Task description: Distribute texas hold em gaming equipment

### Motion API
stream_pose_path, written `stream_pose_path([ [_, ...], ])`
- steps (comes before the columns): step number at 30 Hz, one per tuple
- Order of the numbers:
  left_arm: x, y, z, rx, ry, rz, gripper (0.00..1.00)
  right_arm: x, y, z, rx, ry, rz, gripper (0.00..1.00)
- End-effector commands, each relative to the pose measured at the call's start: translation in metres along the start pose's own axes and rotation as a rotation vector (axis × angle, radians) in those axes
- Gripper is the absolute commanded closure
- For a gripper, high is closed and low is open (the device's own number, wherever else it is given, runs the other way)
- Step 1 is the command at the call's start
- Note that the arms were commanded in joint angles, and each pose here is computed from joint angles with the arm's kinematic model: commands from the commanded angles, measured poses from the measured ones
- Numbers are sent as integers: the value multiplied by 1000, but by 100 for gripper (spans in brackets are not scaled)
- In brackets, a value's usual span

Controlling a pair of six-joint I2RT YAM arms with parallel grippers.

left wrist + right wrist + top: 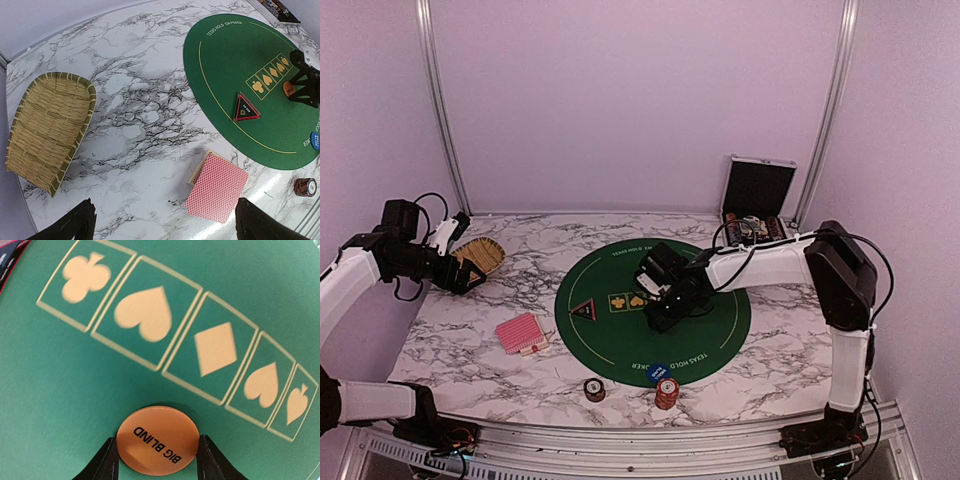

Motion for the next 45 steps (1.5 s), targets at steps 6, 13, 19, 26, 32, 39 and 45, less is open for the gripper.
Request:
stream_pose_path([
  [6,-4,3,1,7,-7,6,1,-72,-26,-61,114,-116,-156,61],
  [13,-4,3,1,6,-10,5,1,-105,-43,-88,151,-155,-197,61],
  [19,-2,0,2,7,-12,16,1,-117,-50,-106,177,-184,-213,61],
  [26,-1,0,2,6,-11,22,1,-125,-50,-116,194,-197,-226,61],
  [32,-1,1,2,5,-12,18,1,-124,-43,-115,190,-198,-232,61],
  [39,0,1,2,2,-11,24,1,-120,-13,-108,158,-191,-267,50],
  [45,-3,4,1,1,-13,19,1,-105,12,-87,126,-151,-266,15],
])
Point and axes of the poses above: each gripper's point midway between its finger pads, its own y axis back along the fingers, its own z axis along the line the jaws close on, x = y × z, the point moved 7 cm from there along y, back along the fingers
